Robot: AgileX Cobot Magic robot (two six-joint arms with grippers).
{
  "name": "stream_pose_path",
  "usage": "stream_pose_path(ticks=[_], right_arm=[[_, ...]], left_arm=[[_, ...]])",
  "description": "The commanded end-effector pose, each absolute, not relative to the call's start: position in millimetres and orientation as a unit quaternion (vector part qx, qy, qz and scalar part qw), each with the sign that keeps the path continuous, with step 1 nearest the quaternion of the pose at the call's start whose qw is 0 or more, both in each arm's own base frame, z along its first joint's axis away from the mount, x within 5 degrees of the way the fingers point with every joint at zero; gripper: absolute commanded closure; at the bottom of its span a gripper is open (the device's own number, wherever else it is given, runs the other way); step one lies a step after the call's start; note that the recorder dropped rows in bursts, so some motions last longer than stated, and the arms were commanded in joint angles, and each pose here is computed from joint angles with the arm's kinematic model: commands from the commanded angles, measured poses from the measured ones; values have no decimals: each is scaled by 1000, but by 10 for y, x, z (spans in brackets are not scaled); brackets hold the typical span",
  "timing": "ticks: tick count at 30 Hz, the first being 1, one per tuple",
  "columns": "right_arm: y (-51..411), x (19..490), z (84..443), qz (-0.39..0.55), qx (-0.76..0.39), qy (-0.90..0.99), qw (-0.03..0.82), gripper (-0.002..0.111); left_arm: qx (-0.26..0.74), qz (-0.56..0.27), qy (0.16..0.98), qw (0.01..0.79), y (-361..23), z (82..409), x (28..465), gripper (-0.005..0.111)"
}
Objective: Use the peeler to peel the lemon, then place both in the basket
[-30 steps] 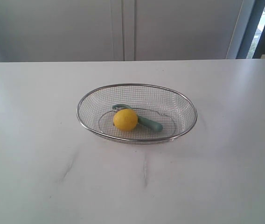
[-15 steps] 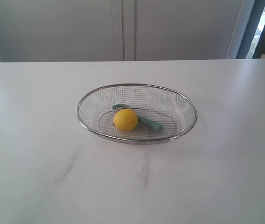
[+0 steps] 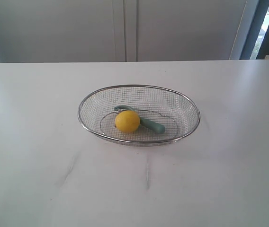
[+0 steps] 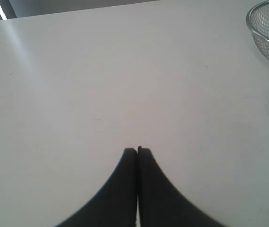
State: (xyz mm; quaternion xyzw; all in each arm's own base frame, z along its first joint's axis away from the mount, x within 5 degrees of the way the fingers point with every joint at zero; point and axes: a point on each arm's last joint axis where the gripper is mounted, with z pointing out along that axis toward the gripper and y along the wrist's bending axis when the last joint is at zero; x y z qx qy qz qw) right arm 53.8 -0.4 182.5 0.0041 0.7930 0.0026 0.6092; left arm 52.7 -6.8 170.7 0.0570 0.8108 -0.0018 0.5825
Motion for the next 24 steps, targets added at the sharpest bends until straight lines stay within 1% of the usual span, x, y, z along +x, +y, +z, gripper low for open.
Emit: stream_pose_path(ticks=[1, 6, 11, 24], right_arm=[[-3, 537, 1829, 4, 3, 789, 614, 108], [-3, 537, 1829, 4, 3, 789, 614, 108], [-3, 537, 1829, 4, 3, 789, 614, 108], [-3, 537, 1829, 4, 3, 789, 614, 108]], left_arm=[[50, -6, 810, 584, -67, 1697, 526, 107], [48, -7, 810, 584, -67, 1697, 526, 107], [23, -26, 811, 584, -67, 1697, 526, 107], [23, -24, 811, 584, -66, 1697, 526, 107]])
